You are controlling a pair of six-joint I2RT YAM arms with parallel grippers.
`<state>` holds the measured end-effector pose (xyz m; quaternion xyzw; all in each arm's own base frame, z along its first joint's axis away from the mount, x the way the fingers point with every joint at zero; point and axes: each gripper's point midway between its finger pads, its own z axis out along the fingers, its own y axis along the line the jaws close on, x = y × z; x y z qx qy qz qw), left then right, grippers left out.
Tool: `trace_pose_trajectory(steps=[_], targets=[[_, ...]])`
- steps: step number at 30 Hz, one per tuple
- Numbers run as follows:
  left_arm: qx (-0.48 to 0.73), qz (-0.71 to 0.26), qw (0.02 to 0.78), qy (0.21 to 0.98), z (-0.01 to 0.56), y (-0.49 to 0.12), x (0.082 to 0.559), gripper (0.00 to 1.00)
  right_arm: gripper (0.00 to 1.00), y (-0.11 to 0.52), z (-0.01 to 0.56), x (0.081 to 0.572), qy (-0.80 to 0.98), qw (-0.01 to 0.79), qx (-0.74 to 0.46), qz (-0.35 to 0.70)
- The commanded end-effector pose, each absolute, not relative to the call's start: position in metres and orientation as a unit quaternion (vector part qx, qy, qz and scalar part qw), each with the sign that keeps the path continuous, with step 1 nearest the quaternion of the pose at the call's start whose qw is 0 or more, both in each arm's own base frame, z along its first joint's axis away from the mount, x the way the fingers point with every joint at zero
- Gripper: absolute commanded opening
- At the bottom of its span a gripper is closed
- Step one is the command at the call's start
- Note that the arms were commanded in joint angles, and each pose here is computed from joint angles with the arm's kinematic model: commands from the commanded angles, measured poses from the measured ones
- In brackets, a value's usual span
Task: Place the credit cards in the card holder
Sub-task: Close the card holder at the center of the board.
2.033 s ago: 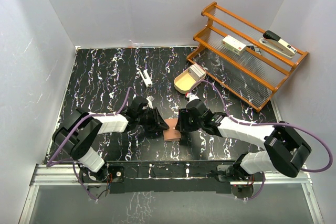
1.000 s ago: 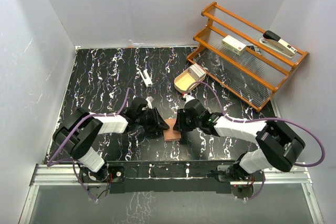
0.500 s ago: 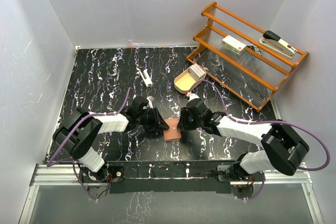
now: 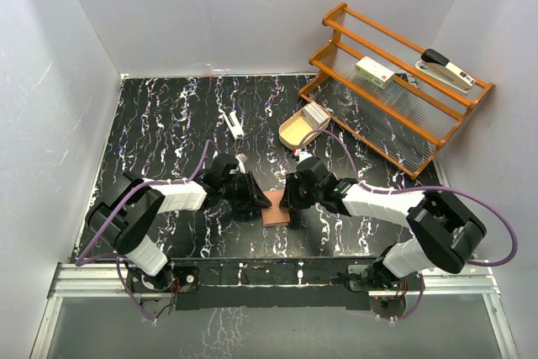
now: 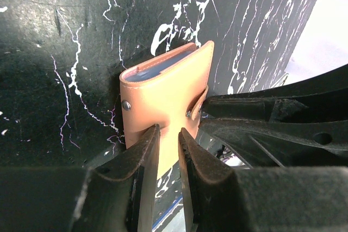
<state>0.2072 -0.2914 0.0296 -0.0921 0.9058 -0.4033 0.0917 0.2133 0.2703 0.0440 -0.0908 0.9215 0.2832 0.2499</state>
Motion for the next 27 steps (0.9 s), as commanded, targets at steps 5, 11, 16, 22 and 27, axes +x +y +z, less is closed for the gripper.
trace_pose_trajectory(steps=[5,11,16,22,27], targets=[[-0.095,-0.354,0.068,0.928,0.006,-0.281,0.196,0.2,0.17,0.289,0.061,0.223,0.902,0.268,-0.108,0.321],[-0.096,-0.354,0.067,0.928,0.005,-0.28,0.195,0.2,0.16,0.289,0.056,0.22,0.904,0.258,-0.111,0.321],[-0.096,-0.353,0.068,0.928,0.006,-0.281,0.195,0.2,0.15,0.289,0.066,0.219,0.904,0.258,-0.112,0.322],[-0.096,-0.348,0.07,0.93,0.005,-0.279,0.196,0.21,0.13,0.279,0.077,0.233,0.907,0.287,-0.099,0.293],[-0.096,-0.346,0.068,0.931,0.003,-0.279,0.195,0.21,0.11,0.276,0.075,0.239,0.908,0.289,-0.091,0.289]])
